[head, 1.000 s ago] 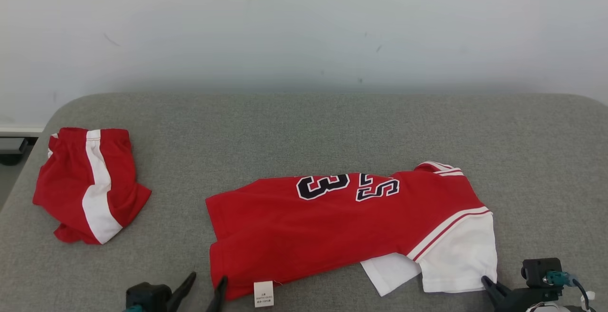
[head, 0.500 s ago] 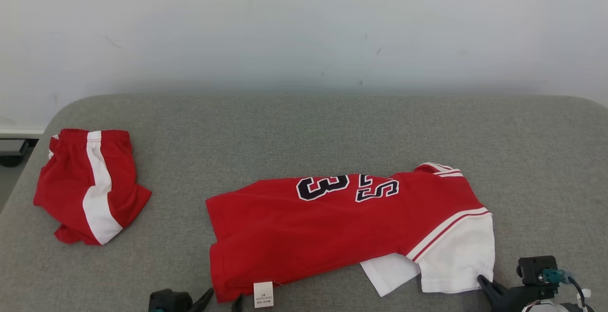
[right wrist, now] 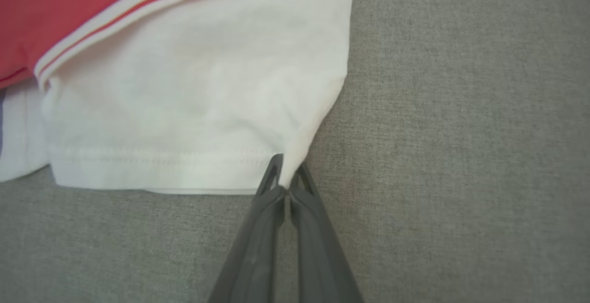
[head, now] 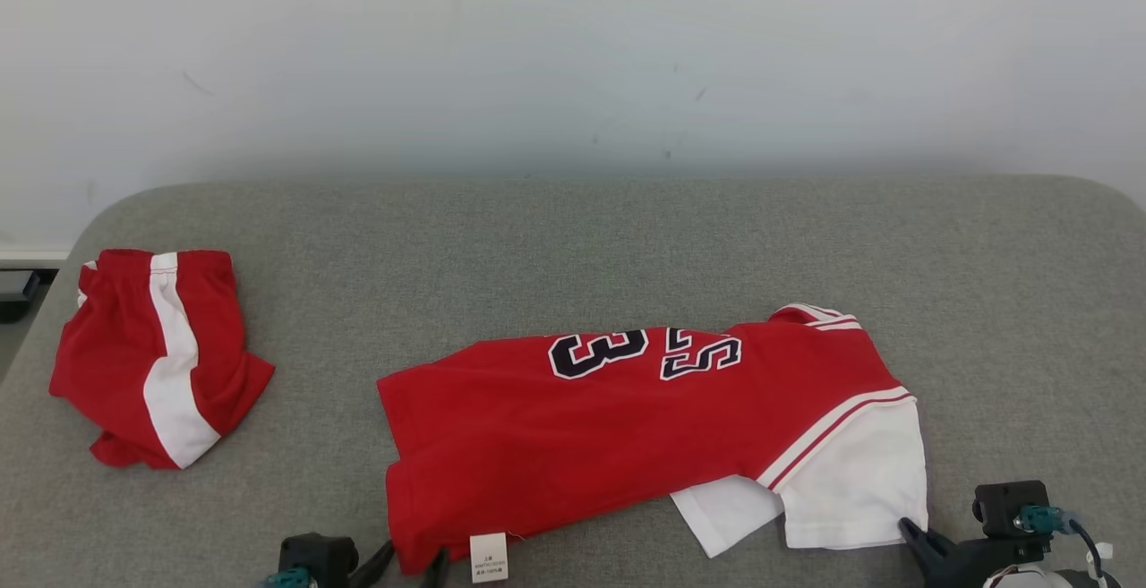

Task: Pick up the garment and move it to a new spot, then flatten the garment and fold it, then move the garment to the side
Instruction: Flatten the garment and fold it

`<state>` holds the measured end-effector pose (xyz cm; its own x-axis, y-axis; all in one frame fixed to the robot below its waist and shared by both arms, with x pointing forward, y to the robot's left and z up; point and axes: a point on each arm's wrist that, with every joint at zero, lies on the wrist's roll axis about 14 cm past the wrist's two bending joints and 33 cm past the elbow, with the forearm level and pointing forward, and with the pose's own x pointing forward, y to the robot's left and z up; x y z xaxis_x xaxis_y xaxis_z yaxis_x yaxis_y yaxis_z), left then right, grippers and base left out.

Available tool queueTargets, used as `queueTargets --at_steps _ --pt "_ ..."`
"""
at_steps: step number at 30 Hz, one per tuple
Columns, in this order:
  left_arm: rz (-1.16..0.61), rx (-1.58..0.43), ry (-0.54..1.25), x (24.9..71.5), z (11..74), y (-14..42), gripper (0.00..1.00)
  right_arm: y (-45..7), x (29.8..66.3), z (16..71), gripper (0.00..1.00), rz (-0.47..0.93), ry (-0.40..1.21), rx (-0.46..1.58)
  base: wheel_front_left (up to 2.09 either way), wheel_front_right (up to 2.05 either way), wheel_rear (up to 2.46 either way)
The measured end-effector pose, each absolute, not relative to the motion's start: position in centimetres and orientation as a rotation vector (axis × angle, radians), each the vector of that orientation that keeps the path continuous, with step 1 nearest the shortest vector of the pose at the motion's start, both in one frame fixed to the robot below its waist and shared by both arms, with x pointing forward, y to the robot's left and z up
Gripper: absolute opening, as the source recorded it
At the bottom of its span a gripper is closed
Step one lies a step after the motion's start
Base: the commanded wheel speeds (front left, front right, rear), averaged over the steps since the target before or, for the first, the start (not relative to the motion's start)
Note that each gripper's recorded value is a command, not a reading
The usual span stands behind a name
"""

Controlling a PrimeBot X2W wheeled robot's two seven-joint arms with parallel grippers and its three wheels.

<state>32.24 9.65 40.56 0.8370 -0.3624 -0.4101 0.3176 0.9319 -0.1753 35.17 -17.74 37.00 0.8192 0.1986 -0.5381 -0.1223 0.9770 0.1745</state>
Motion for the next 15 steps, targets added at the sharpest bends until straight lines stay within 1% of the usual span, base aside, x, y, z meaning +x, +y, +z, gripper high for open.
queueTargets --at_steps 1,2,3,4,5,6,7,8,9,10,15 --pt "-0.361 -0.102 0.455 32.2 40.5 9.6 0.73 -17.8 35.1 37.0 0.00 0.170 0.588 0.134 0.00 0.00 0.00" --pt "-0.361 -0.102 0.455 32.2 40.5 9.6 0.57 -17.8 35.1 37.0 0.00 0.170 0.588 0.134 0.00 0.00 0.00" --pt "-0.361 -0.102 0.459 32.2 40.5 9.6 0.48 -17.8 35.0 36.9 0.00 0.169 0.589 0.135 0.00 0.00 0.00" --pt "-0.362 -0.101 0.460 32.2 40.4 9.5 0.44 -17.9 34.9 36.8 0.00 0.169 0.591 0.136 0.00 0.00 0.00" --pt "-0.362 -0.101 0.461 32.2 40.4 9.5 0.36 -17.9 34.8 36.8 0.00 0.168 0.591 0.136 0.00 0.00 0.00" --pt "-0.362 -0.100 0.462 32.2 40.4 9.5 0.32 -17.9 34.8 36.9 0.00 0.168 0.589 0.135 0.00 0.00 0.00" --pt "-0.361 -0.100 0.462 32.3 40.4 9.6 0.18 -17.9 34.9 37.0 0.00 0.168 0.586 0.135 0.00 0.00 0.00" --pt "-0.360 -0.100 0.462 32.3 40.3 9.6 0.09 -18.0 34.9 37.0 0.00 0.168 0.584 0.134 0.00 0.00 0.00" --pt "-0.359 -0.099 0.463 32.3 40.3 9.6 0.02 -18.0 34.9 37.1 0.00 0.168 0.583 0.134 0.00 0.00 0.00" --pt "-0.357 -0.098 0.464 32.3 40.3 9.7 0.00 -18.0 35.0 37.1 0.00 0.169 0.582 0.134 0.00 0.00 0.00" --pt "-0.334 -0.086 0.435 33.0 40.8 10.5 0.00 -18.0 35.2 37.3 0.00 0.169 0.573 0.134 0.00 0.00 0.00"
